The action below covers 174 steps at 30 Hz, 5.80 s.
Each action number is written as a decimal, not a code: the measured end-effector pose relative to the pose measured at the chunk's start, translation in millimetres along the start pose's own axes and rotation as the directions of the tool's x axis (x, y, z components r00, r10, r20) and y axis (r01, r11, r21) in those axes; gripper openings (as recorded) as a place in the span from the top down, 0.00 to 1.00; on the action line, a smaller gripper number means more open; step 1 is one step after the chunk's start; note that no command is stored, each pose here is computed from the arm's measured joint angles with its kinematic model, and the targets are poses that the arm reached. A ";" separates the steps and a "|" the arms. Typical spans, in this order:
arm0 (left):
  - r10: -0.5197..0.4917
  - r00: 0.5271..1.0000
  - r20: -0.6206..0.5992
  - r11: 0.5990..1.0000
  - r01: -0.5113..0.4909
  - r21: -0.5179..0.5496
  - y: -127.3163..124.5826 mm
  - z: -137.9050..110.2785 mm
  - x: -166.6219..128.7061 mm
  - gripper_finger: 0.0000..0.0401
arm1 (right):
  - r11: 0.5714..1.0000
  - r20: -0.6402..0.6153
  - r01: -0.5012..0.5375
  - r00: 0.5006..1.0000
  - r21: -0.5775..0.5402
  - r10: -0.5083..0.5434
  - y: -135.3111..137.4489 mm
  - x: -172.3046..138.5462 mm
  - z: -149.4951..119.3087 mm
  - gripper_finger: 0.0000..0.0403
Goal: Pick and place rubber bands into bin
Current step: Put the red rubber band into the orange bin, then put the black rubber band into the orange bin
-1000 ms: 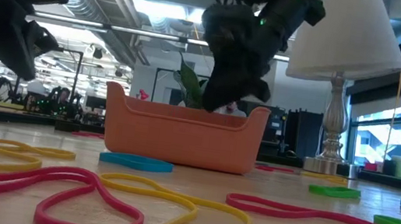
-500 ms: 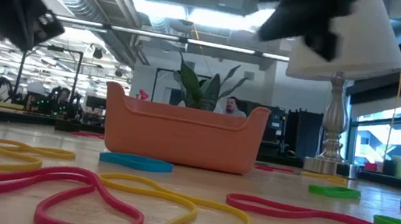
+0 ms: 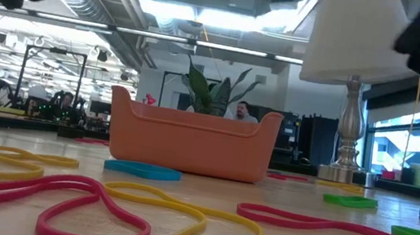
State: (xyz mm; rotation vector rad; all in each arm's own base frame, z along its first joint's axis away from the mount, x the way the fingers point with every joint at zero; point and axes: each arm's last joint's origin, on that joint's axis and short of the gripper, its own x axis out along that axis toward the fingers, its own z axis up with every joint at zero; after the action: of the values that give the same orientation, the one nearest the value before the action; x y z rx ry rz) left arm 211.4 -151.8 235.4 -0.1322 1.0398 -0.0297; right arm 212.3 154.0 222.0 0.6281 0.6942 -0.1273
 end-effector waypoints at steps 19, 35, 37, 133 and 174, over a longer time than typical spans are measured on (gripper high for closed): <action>-0.090 0.927 -0.364 0.882 -0.096 -0.461 -66.3 -45.5 54.1 0.90 | 0.976 -0.114 -0.097 0.991 -0.195 0.076 11.8 -24.8 -41.1 0.97; -0.015 0.894 -0.447 0.796 -0.259 -0.546 -93.5 -91.1 71.4 0.71 | 0.958 -0.119 -0.107 0.990 -0.266 0.078 12.3 -25.7 -42.8 0.97; -0.002 0.888 -0.460 0.783 -0.285 -0.553 -94.2 -93.7 75.8 0.73 | 0.957 -0.119 -0.107 0.990 -0.269 0.077 12.3 -25.7 -42.8 0.97; 0.418 0.862 -0.286 0.803 -0.498 -0.326 98.8 131.7 39.9 0.99 | 0.943 -0.080 -0.048 0.997 -0.330 0.023 7.7 -24.0 -40.5 0.97; 0.332 0.892 -0.307 0.758 -0.446 -0.476 111.4 121.9 61.5 0.72 | 0.943 -0.067 -0.036 0.998 -0.331 0.014 7.2 -24.0 -40.2 0.97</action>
State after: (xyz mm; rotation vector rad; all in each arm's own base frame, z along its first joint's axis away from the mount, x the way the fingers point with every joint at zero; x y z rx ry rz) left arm 343.3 -35.1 229.8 -0.4274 1.2458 0.6560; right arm 173.6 180.9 216.9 0.3167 0.7491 0.0350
